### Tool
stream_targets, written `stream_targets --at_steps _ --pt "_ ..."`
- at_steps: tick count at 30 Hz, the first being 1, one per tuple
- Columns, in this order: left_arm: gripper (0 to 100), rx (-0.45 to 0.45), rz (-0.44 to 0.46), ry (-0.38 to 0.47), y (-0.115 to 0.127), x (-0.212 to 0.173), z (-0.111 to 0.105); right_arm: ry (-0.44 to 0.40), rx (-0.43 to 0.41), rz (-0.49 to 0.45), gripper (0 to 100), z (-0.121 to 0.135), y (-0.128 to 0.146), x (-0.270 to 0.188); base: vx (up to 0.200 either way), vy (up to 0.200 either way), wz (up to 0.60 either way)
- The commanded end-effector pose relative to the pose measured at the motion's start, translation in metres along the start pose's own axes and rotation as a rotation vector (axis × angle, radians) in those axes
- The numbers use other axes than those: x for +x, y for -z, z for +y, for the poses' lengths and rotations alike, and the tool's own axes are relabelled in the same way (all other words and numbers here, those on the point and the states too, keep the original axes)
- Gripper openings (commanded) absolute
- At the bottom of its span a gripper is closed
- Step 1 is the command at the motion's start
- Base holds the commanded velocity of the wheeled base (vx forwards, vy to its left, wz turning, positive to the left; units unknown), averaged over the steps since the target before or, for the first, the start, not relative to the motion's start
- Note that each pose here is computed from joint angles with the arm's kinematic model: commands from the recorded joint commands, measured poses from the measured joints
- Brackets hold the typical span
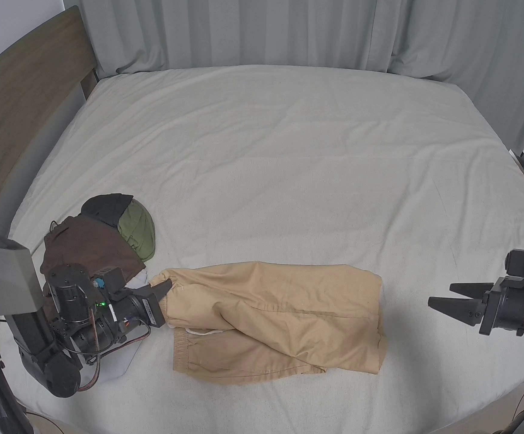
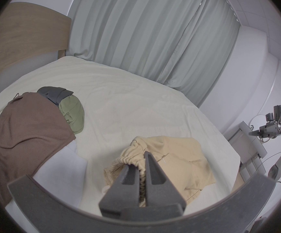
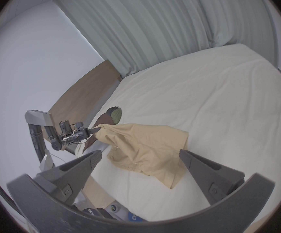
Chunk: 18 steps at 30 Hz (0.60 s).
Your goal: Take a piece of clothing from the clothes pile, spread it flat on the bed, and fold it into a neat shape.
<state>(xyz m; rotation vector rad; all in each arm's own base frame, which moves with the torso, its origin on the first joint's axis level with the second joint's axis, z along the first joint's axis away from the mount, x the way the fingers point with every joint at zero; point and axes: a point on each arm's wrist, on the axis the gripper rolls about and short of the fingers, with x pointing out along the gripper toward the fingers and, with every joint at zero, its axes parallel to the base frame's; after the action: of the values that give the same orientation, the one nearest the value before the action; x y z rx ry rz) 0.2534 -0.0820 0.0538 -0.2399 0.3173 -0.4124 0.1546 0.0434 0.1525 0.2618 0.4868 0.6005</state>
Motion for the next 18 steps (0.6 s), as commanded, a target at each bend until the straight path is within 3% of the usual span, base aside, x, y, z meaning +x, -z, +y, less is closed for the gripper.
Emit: stream_targets --at_steps 1,10,18 --pt "0 0.0 -0.027 -0.006 -0.006 0.002 0.003 -0.043 0.02 0.035 100 -0.002 -0.005 0.013 0.0 0.0 0.0" --pt "0 -0.001 -0.019 -0.008 -0.003 0.002 0.003 -0.035 0.086 0.089 100 -0.009 0.0 0.028 0.0 0.0 0.0" --pt "0 -0.002 -0.004 -0.006 0.0 0.002 0.002 -0.015 0.135 0.081 100 -0.017 -0.005 0.035 0.0 0.0 0.0"
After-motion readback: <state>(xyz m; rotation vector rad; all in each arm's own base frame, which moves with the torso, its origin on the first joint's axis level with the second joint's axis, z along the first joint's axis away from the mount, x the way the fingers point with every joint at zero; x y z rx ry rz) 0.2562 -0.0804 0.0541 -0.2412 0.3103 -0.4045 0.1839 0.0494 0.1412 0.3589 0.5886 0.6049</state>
